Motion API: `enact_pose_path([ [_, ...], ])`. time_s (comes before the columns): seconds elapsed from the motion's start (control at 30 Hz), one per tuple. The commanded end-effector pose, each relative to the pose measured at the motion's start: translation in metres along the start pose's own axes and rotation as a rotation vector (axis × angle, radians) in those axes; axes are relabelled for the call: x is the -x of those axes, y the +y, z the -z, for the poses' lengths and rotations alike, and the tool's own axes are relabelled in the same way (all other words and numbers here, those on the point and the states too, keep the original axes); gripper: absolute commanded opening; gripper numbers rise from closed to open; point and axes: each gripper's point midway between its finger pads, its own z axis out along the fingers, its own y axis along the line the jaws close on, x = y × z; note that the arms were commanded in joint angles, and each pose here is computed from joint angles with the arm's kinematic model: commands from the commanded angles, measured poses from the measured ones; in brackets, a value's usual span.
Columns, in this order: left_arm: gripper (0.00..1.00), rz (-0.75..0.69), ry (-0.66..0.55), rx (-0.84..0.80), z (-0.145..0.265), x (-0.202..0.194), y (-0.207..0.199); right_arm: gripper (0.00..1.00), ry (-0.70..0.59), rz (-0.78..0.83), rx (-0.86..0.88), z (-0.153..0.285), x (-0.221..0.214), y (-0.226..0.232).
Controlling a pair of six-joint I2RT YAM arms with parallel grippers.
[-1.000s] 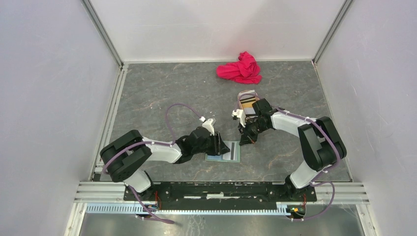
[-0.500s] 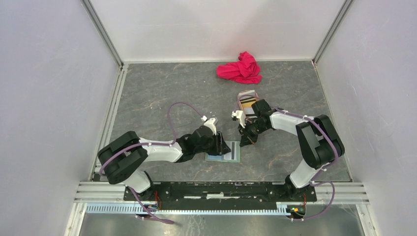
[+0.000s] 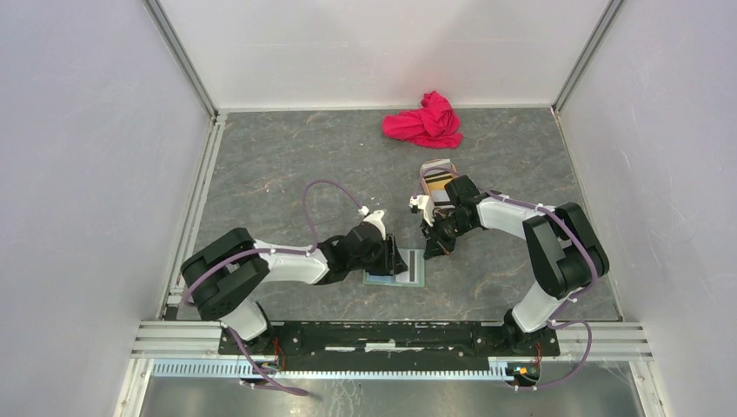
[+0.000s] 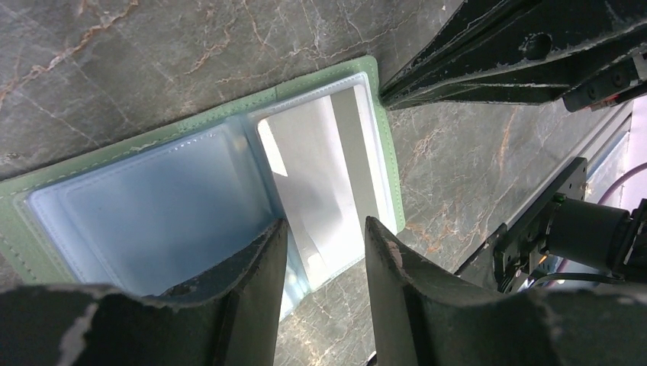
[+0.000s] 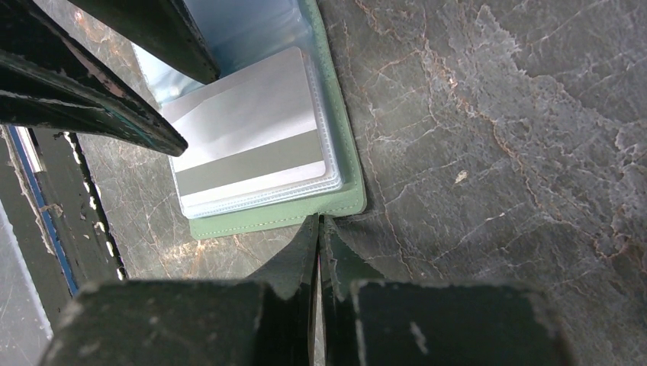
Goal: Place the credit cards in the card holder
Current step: Open the card holder at the center of the board.
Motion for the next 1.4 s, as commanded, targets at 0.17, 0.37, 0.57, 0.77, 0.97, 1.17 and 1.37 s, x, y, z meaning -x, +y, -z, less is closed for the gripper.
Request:
enact_pose_path([
  [0.17, 0.48, -0.028, 0.024, -0.073, -0.011, -0.001, -0.022, 0.06, -0.007, 0.01, 0.002, 0.0, 0.003, -0.001],
  [0.37, 0.48, -0.023, 0.007, -0.085, -0.009, 0.002, -0.026, 0.08, -0.01, 0.031, -0.023, 0.006, 0.006, -0.004],
  [0.57, 0.49, -0.055, -0.062, -0.084, 0.009, 0.021, -0.035, 0.15, -0.056, 0.072, -0.097, 0.029, 0.017, -0.016],
  [0.77, 0.49, -0.132, -0.166, -0.142, 0.04, 0.047, -0.054, 0.2, -0.159, 0.132, -0.124, 0.059, 0.033, -0.016],
  [0.97, 0.52, -0.266, -0.369, -0.154, 0.092, 0.079, -0.056, 0.24, -0.299, 0.257, -0.145, 0.092, 0.058, -0.006],
  [1.17, 0.99, -0.257, -0.538, -0.183, 0.138, 0.095, -0.05, 0.4, -0.454, 0.391, -0.046, 0.102, 0.081, 0.031],
  [1.37, 1.0, -0.191, -0.591, -0.173, 0.147, 0.1, -0.035, 0.45, -0.463, 0.402, 0.085, 0.088, 0.067, 0.046],
])
